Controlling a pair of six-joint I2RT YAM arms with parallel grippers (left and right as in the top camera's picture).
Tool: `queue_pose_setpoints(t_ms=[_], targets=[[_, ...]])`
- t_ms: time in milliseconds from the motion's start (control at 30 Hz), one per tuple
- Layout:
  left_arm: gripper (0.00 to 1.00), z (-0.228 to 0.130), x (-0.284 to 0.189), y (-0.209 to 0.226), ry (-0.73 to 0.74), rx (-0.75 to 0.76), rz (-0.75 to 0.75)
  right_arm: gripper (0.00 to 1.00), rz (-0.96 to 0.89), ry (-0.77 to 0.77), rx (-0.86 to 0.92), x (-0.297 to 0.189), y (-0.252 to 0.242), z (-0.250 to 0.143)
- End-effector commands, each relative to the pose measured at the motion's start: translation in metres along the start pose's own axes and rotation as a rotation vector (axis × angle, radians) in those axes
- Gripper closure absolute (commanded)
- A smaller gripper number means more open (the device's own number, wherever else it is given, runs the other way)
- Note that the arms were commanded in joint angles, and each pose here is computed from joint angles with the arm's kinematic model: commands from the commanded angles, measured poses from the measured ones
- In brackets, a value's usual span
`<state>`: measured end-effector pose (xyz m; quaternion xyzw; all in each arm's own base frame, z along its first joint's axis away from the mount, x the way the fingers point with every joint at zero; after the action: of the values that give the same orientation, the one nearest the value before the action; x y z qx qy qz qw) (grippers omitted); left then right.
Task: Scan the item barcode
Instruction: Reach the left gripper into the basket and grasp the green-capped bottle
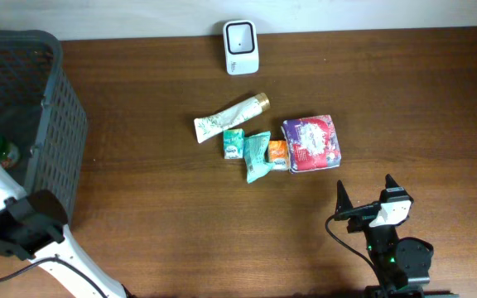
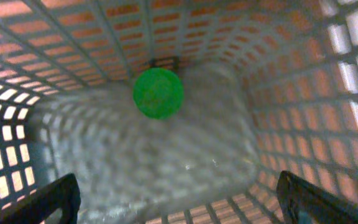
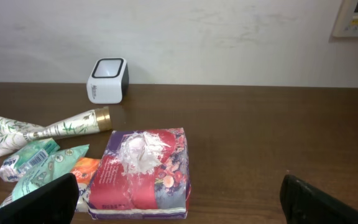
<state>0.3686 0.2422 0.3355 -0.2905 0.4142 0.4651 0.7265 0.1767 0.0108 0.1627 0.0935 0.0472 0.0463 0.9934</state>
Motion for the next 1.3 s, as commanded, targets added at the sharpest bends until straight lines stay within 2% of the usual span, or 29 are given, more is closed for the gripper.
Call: queue_pose_setpoints(t_ms=[0,167,267,633,700,800,900,967,1033,1067,1133,1167,1200,1267], targets=[[0.01,0.000,0.041,0.001,-0.030,-0.065,0.120,0.01,-0.003,0.005,0.007,0.001,0.000,-0.003],[0.01,-0.013,0.112,0.012,0.006,-0.066,0.201,0.01,-0.003,0.005,0.007,0.001,0.000,-0.003],[0.01,-0.020,0.137,0.011,0.004,-0.028,0.200,0.01,-0.003,0.005,0.007,0.001,0.000,-0.003],[0.01,-0.032,0.187,0.033,0.000,-0.068,0.224,0.01,-0.003,0.006,0.007,0.001,0.000,-0.003],[0.06,-0.031,0.190,0.033,-0.012,-0.077,0.216,0.01,-0.003,0.005,0.007,0.001,0.000,-0.003],[0.08,-0.031,0.193,0.033,-0.020,-0.081,0.210,0.01,-0.003,0.005,0.007,0.001,0.000,-0.003],[0.16,-0.034,0.202,0.035,-0.028,-0.088,0.206,0.01,-0.003,0.005,0.007,0.001,0.000,-0.003],[0.39,-0.036,0.204,0.035,-0.028,-0.089,0.206,0.01,-0.003,0.006,0.007,0.001,0.000,-0.003],[0.43,-0.036,0.204,0.034,-0.026,-0.090,0.200,0.01,-0.003,0.006,0.007,0.001,0.000,-0.003],[0.50,-0.035,0.205,0.034,-0.029,-0.091,0.197,0.01,-0.003,0.005,0.007,0.001,0.000,-0.003],[0.55,-0.035,0.205,0.035,-0.029,-0.093,0.199,0.01,-0.003,0.005,0.007,0.001,0.000,-0.003],[0.63,-0.036,0.204,0.036,-0.023,-0.091,0.203,0.01,-0.003,0.006,0.007,0.001,0.000,-0.003],[0.66,-0.037,0.203,0.037,-0.016,-0.087,0.207,0.01,-0.003,0.005,0.007,0.001,0.000,-0.003],[0.66,-0.035,0.194,0.038,-0.017,-0.088,0.206,0.01,-0.003,0.006,0.007,0.001,0.000,-0.003]])
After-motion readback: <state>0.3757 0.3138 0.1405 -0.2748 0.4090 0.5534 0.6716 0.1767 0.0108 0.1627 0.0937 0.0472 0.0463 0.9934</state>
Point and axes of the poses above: each gripper's point midway between its finger pads, its own x axis out along the fingers, its own y axis along the line the jaws close on, z = x × y, the point moved 7 cm from there along -x, back along the fingers, and after that the axes turned 9 degrees about x, right-handed, at the moved point
